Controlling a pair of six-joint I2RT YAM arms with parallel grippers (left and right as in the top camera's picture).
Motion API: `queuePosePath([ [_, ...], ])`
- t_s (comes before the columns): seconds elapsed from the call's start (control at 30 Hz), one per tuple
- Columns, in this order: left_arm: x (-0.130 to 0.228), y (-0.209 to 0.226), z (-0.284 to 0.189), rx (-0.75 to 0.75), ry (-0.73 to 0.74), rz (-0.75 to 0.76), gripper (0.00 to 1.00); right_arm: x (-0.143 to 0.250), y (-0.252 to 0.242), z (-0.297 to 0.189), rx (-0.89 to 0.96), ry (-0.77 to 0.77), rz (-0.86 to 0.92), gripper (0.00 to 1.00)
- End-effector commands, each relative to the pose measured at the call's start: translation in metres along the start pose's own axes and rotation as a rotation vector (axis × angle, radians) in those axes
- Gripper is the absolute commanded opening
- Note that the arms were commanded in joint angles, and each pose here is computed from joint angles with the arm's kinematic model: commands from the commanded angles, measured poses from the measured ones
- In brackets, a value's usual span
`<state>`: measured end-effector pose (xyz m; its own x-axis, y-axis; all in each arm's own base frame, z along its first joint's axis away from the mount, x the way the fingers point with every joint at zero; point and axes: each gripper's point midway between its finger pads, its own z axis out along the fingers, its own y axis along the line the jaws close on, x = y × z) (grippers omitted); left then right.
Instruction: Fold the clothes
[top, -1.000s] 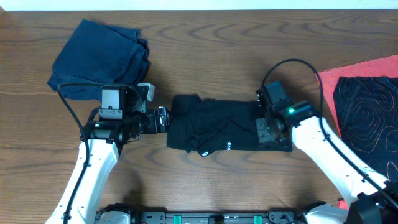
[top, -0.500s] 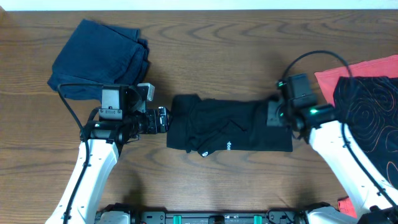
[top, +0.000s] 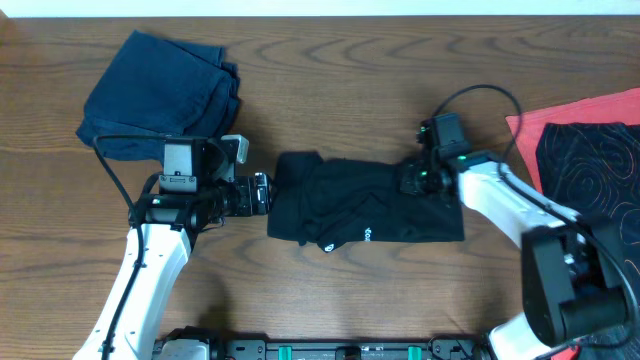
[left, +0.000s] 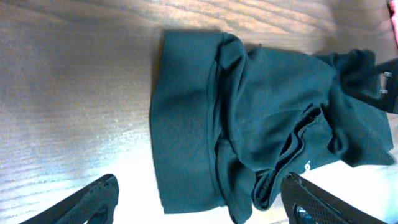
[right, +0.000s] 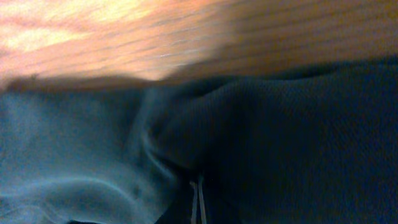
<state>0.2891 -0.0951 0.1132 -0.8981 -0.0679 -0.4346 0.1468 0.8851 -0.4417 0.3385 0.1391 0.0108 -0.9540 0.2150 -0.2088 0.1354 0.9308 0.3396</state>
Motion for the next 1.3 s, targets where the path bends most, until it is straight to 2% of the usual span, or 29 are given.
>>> queuePosePath([
  [0.0,-0.002,-0.002,-0.004,0.005,0.002,0.004,0.85,0.021,0.022,0.013,-0.088,0.091,-0.049,0.01],
  [0.07,0.002,-0.001,-0.004,0.003,0.018,-0.003,0.85,0.013,0.024,0.006,-0.099,0.063,-0.062,0.02],
  [0.3,0.013,0.001,-0.002,-0.003,0.054,-0.022,0.86,-0.010,0.024,-0.056,-0.134,-0.066,-0.146,0.17],
  [0.43,0.022,0.005,0.004,-0.007,0.083,-0.036,0.86,0.002,0.026,-0.076,-0.130,-0.057,-0.193,0.13],
  [0.63,0.034,0.016,0.024,-0.013,0.139,-0.116,0.86,0.033,0.022,-0.051,-0.091,0.071,-0.229,0.10],
  [0.67,0.035,0.016,0.030,0.000,0.152,-0.141,0.90,0.041,0.020,-0.041,-0.078,0.111,-0.232,0.09],
  [0.8,0.036,0.008,0.046,0.092,0.185,-0.167,0.91,0.063,0.012,-0.018,-0.037,0.219,-0.230,0.06],
  [0.9,0.042,0.013,0.061,0.097,0.224,-0.214,0.92,0.074,0.006,-0.003,-0.012,0.275,-0.215,0.05],
  [1.1,0.045,0.023,0.087,0.095,0.248,-0.240,0.95,0.080,0.000,0.005,0.005,0.307,-0.197,0.04],
  [1.27,0.060,0.008,0.116,0.121,0.311,-0.273,0.95,0.080,0.000,0.005,0.005,0.306,-0.198,0.04],
])
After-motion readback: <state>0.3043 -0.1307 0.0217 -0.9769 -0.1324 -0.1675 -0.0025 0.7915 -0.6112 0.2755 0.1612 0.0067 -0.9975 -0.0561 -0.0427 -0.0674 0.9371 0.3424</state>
